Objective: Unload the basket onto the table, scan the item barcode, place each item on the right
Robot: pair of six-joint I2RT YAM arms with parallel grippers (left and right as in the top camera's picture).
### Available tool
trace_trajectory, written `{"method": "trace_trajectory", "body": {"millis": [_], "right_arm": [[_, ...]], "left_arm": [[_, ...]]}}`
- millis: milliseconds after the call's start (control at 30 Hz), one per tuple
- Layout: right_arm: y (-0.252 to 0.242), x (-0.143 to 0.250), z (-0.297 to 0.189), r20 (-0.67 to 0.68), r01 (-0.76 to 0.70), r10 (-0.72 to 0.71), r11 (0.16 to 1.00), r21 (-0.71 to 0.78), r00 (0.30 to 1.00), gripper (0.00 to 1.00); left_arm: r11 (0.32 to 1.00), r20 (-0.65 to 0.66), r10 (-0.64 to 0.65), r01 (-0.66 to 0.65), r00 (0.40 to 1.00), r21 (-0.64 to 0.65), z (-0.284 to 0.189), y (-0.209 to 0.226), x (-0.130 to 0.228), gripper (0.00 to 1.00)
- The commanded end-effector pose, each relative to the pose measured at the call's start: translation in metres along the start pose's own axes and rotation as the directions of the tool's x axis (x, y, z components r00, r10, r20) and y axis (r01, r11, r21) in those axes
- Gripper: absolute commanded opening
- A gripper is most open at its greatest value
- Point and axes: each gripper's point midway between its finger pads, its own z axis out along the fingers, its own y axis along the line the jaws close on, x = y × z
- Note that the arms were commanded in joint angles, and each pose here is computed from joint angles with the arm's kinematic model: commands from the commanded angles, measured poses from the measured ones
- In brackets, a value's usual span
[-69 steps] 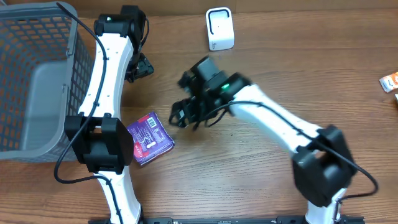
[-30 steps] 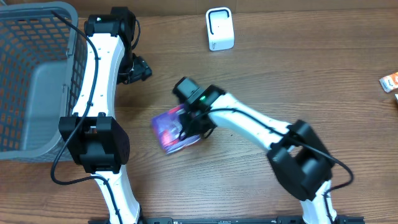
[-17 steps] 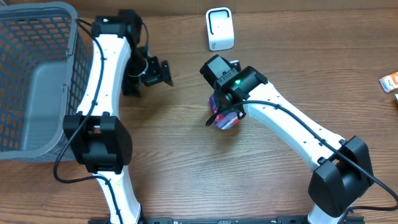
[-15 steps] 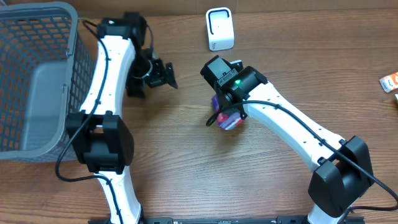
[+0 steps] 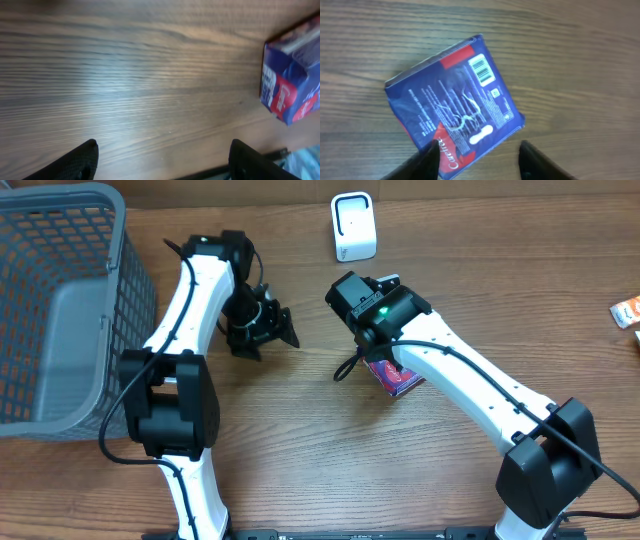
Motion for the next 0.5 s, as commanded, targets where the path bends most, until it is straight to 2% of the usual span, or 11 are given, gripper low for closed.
{"method": "trace_trajectory", "body": {"millis": [0,33,133,233,367,467], "right_arm": [[-0.015,-0.006,0.009,-0.090,-0.101,0.089,0.985,-0.139,0.992,0.63],[-0.017,-0.006,0.011,-0.108,-0.111,0.094,0.981,-0.161,0.990,0.63],[-0.023,-0.004,0.018,-0.201,-0.141,0.072,0.924,-0.354,0.977,0.65],[-0.038,-0.006,0.020,-0.245,-0.182,0.065,0.851,-0.493,0.967,0.72],[-0.080,-0.009,0.035,-0.286,-0.293,0.167,0.823,-0.487,0.944,0.74],[-0.101,-0.011,0.047,-0.290,-0.345,0.228,0.813,-0.468,0.930,0.65]], "left_arm": [[0.996,-0.076,0.068,-0.063,0.995,0.065,0.025,-0.022,0.019,0.76],[0.995,-0.079,0.073,-0.068,0.994,0.066,0.028,-0.023,0.020,0.77],[0.989,-0.096,0.105,-0.094,0.990,0.117,0.046,-0.038,0.027,0.79],[0.971,-0.096,0.142,-0.119,0.985,0.209,0.063,-0.058,0.031,0.80],[0.939,-0.067,0.164,-0.135,0.984,0.316,0.088,-0.085,0.031,0.80],[0.939,-0.050,0.133,-0.110,0.990,0.324,0.107,-0.096,0.031,0.80]]}}
